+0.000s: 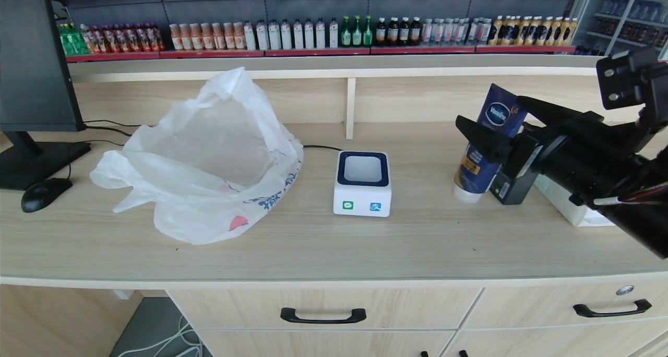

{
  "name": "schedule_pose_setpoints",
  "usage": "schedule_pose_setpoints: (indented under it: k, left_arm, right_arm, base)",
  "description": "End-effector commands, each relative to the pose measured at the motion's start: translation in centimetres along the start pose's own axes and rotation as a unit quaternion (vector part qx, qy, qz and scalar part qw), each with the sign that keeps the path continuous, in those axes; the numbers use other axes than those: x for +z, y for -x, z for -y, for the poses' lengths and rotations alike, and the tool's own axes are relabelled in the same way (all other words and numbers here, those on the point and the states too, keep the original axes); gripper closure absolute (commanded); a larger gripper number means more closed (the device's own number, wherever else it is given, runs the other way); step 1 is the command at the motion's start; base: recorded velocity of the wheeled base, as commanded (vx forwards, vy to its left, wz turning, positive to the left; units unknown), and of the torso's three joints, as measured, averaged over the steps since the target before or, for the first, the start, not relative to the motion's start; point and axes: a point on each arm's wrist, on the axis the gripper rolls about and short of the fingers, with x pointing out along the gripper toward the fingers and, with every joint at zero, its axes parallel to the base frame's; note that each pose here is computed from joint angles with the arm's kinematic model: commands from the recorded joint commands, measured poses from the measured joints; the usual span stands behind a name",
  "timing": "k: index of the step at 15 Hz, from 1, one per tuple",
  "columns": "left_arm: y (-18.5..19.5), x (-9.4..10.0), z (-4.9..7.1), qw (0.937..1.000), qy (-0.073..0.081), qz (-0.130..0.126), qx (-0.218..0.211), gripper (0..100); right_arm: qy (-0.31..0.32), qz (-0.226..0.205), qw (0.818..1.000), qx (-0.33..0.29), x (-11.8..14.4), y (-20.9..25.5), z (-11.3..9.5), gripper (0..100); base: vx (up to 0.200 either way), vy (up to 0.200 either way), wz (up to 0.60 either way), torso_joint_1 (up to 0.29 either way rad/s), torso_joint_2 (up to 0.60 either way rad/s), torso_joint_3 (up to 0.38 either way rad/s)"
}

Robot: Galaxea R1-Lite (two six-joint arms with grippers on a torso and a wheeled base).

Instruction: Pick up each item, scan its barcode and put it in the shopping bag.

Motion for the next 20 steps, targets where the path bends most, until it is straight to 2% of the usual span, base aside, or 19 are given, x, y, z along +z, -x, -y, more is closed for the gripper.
schedule_pose_setpoints:
  k: [1, 8, 16, 20]
  left_arm:
    - [0.0, 0.0, 0.0, 1.0, 0.0, 0.001, 0.0, 0]
    - [0.0, 0.0, 0.0, 1.0, 0.0, 0.001, 0.0, 0]
    - [0.0, 0.0, 0.0, 1.0, -0.001, 0.001, 0.0, 0]
    - [0.0, 0.0, 0.0, 1.0, -0.004, 0.0, 0.0, 0]
  right_arm:
    - [0.001, 0.004, 1.0, 0.0, 0.3, 0.3, 0.0, 0]
    - [0.002, 0.004, 1.0, -0.013, 0.3, 0.7, 0.7, 0]
    - [0.008, -0.028, 0.998, -0.062, -1.3, 1.3, 3.2, 0]
    - [-0.001, -0.046, 0.997, -0.066, -2.3, 1.7, 3.4, 0]
  base:
    - [0.0, 0.0, 0.0, 0.0, 0.0, 0.0]
    - [0.0, 0.0, 0.0, 0.0, 0.0, 0.0]
    - [0.0, 0.0, 0.0, 0.0, 0.0, 0.0]
    - [0.0, 0.0, 0.0, 0.0, 0.0, 0.0]
